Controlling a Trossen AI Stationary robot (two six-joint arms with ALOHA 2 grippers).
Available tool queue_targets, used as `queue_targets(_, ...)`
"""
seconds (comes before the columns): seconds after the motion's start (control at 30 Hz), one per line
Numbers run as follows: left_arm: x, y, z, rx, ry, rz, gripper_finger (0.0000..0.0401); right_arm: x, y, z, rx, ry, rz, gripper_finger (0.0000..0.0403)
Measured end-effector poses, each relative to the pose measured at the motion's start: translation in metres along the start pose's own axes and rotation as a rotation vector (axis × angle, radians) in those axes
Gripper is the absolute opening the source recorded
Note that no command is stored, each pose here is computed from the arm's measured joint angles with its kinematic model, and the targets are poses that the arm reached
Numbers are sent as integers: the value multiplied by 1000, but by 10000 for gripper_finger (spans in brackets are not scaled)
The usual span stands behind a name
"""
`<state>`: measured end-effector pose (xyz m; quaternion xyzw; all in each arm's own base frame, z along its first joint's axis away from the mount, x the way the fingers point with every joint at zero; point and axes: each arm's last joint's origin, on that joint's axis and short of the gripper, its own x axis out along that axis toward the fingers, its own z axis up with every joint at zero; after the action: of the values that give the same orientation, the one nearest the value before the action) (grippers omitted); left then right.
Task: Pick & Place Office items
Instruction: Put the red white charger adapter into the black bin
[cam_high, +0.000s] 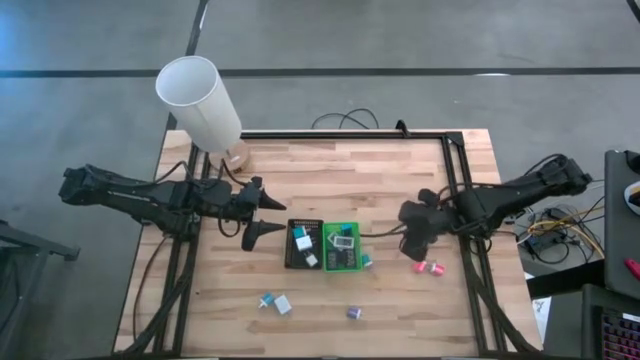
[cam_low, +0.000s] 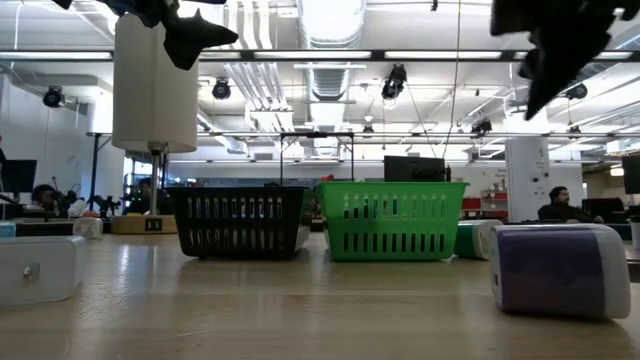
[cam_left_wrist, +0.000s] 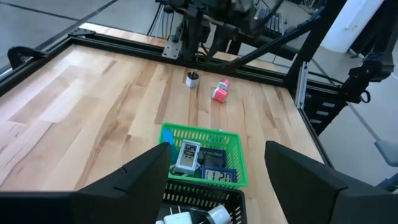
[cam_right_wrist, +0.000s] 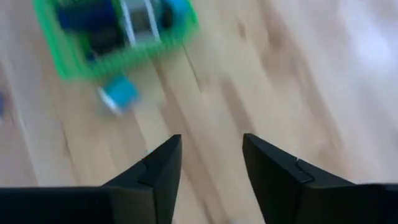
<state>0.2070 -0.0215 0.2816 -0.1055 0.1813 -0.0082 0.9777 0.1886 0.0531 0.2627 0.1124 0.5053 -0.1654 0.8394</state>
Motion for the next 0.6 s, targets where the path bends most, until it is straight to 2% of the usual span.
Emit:
queue_targets(0.1,0,0,0,0,3,1,265,-2,-4,-4,50,192,10,151)
queue_targets(0.2,0,0,-1,1,11,3,266,-2,-2,-5,129,309,86,141)
queue_targets(0.33,0,1,-2,1,21,5,265,5,2,-7,184,361,163,137)
queue_targets(0.6,0,1,-2,-18,21,5,264,26,4,-20,221,414,217,156)
